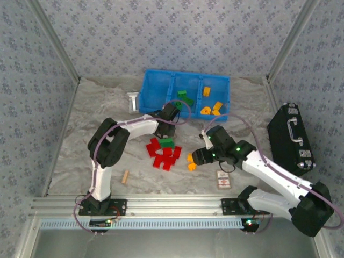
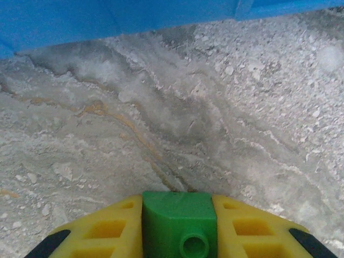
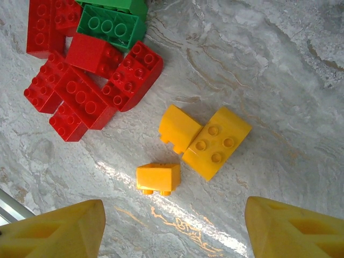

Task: Sort the legos into containers by color

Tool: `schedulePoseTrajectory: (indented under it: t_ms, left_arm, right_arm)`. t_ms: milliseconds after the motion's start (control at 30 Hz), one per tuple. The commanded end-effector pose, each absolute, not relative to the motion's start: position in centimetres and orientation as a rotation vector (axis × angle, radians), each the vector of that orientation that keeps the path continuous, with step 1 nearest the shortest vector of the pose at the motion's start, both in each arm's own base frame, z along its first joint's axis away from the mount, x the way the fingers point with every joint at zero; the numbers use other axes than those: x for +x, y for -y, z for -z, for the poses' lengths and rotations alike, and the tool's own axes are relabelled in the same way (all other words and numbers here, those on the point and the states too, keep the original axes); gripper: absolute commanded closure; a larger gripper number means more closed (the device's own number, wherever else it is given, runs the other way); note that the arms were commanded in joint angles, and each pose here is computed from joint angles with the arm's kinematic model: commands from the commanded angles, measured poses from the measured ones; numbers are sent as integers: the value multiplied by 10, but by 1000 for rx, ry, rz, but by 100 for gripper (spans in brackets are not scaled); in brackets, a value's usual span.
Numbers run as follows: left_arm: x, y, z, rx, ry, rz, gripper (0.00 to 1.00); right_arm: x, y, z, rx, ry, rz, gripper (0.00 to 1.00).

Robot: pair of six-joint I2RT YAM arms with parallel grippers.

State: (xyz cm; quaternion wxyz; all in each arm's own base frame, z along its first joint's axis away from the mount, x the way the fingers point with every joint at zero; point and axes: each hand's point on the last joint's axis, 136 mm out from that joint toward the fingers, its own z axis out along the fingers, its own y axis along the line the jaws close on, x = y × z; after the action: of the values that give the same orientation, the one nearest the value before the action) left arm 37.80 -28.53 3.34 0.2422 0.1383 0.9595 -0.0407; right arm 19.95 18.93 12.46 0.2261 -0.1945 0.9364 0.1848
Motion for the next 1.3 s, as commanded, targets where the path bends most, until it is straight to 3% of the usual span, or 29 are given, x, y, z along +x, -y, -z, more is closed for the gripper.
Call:
schedulePoseTrajectory:
  t_ms: [0, 233, 400, 700, 933, 1267]
  left_arm:
    - [384, 285, -76, 404, -2571, 142, 73]
    - [406, 315, -168, 451, -2422, 237, 72]
    - [429, 330, -197, 419, -2353, 263, 70]
    - [500, 368, -193, 451, -2278, 265, 71]
    - [538, 369, -165, 407, -2283, 276, 70]
    - [542, 374, -144, 398, -2328, 317, 53]
  right_arm:
    - [208, -191, -134, -567, -2550, -484, 29]
    - [213, -188, -138, -568, -2534, -512, 29]
    - [207, -196, -134, -598, -2556, -569, 28]
    - [211, -216, -134, -633, -2537, -630, 26]
    - [218, -229, -136, -661, -2525, -636, 25]
    - [222, -234, -125, -677, -2579, -638, 24]
